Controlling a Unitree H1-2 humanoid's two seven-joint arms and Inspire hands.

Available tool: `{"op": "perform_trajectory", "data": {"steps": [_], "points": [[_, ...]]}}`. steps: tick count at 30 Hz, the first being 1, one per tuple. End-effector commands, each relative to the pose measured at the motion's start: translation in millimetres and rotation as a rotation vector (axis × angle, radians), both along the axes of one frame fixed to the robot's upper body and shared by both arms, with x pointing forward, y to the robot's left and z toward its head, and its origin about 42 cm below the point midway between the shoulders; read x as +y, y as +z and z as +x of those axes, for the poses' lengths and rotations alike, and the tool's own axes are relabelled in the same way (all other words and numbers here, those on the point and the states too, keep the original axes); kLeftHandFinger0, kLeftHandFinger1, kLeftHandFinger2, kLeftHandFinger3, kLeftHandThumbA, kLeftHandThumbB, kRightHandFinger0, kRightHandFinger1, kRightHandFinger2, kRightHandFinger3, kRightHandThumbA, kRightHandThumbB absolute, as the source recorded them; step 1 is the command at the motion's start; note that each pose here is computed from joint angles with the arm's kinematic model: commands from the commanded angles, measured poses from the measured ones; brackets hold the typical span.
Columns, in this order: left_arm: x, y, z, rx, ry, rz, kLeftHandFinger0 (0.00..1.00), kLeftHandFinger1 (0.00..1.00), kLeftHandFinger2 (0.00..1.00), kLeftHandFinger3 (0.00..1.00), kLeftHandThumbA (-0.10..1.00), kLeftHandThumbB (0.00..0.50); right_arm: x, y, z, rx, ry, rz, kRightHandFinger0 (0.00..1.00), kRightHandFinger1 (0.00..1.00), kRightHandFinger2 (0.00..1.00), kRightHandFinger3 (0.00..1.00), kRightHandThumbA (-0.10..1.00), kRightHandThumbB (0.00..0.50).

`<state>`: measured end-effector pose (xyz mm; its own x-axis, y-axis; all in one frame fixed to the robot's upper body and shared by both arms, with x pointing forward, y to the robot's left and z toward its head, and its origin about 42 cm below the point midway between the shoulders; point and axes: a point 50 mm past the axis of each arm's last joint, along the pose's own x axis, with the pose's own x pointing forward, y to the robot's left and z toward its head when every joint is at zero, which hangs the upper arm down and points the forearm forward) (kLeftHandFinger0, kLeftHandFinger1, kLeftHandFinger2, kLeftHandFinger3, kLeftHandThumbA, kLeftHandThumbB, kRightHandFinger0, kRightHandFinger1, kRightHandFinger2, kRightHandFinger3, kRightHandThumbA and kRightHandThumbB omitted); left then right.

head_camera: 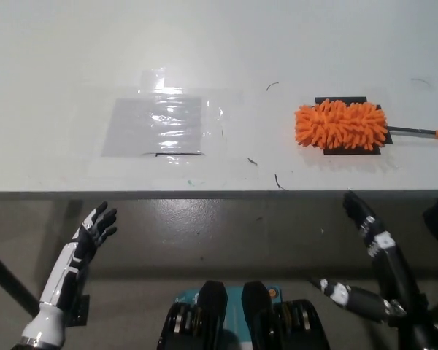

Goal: The robot uses it right hand to pick up an extended orange duster kept in the middle of the desk and presses its handle against the desk to collapse it

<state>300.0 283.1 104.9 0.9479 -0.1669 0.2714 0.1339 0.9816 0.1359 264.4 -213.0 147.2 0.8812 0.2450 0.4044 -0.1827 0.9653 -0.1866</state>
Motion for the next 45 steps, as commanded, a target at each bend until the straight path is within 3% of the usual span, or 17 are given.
{"op": "perform_trajectory", "data": {"steps": [1, 7, 10, 13, 15, 18, 24, 28, 35, 40, 41, 45], "points": [[-5.9, 22.5, 2.4, -0.104, -0.056, 0.004, 1.00, 1.00, 1.00, 1.00, 1.00, 0.342, -6.1, 34.4, -10.4, -0.186, 0.014, -0.019, 1.00, 1.00, 1.00, 1.00, 1.00, 0.114], [-17.2, 33.4, 5.5, -0.120, -0.084, 0.002, 1.00, 1.00, 1.00, 1.00, 1.00, 0.350, -19.0, 76.9, 9.6, -0.315, -0.055, -0.108, 1.00, 1.00, 1.00, 1.00, 1.00, 0.140], [-20.0, 34.5, 8.0, -0.125, -0.093, -0.002, 1.00, 1.00, 1.00, 1.00, 1.00, 0.338, -29.0, 109.5, 22.6, -0.303, -0.051, -0.182, 1.00, 1.00, 1.00, 1.00, 1.00, 0.219], [-21.8, 34.2, 8.3, -0.120, -0.098, -0.008, 1.00, 1.00, 1.00, 1.00, 1.00, 0.360, -40.7, 132.1, 36.6, -0.303, -0.073, -0.277, 1.00, 1.00, 1.00, 1.00, 1.00, 0.213], [-21.4, 34.3, 9.3, -0.124, -0.096, -0.005, 1.00, 1.00, 1.00, 1.00, 1.00, 0.358, -48.4, 146.3, 51.5, -0.280, -0.077, -0.321, 1.00, 1.00, 1.00, 1.00, 1.00, 0.272], [-19.3, 31.6, 9.7, -0.120, -0.091, 0.004, 1.00, 1.00, 1.00, 1.00, 1.00, 0.354, -56.7, 167.6, 75.8, -0.245, -0.086, -0.404, 1.00, 1.00, 1.00, 1.00, 1.00, 0.318], [-19.0, 27.7, 10.3, -0.113, -0.081, -0.002, 1.00, 1.00, 1.00, 1.00, 1.00, 0.365, -54.9, 215.0, 126.2, -0.170, -0.111, -0.692, 1.00, 1.00, 1.00, 1.00, 1.00, 0.315], [-17.9, 26.1, 10.0, -0.108, -0.083, -0.011, 1.00, 1.00, 1.00, 1.00, 1.00, 0.352, -44.2, 236.1, 170.5, -0.063, -0.069, -0.820, 1.00, 1.00, 1.00, 1.00, 1.00, 0.344], [-13.0, 24.2, 5.9, -0.097, -0.074, -0.002, 1.00, 1.00, 1.00, 1.00, 1.00, 0.352, -30.5, 240.3, 236.7, 0.088, -0.027, -0.980, 1.00, 1.00, 1.00, 1.00, 1.00, 0.331], [-12.3, 23.7, 5.5, -0.094, -0.075, -0.003, 1.00, 1.00, 1.00, 1.00, 1.00, 0.356, -28.1, 240.5, 246.8, 0.117, -0.016, -1.008, 1.00, 1.00, 1.00, 1.00, 1.00, 0.338], [-10.0, 22.8, 4.6, -0.089, -0.069, -0.007, 1.00, 1.00, 1.00, 1.00, 1.00, 0.334, -18.6, 238.0, 275.3, 0.189, -0.016, -1.084, 1.00, 1.00, 1.00, 1.00, 1.00, 0.322], [-8.1, 22.3, 3.1, -0.091, -0.068, 0.001, 1.00, 1.00, 1.00, 1.00, 1.00, 0.327, -15.1, 233.8, 287.2, 0.209, -0.013, -1.107, 1.00, 1.00, 1.00, 1.00, 1.00, 0.329]]}}
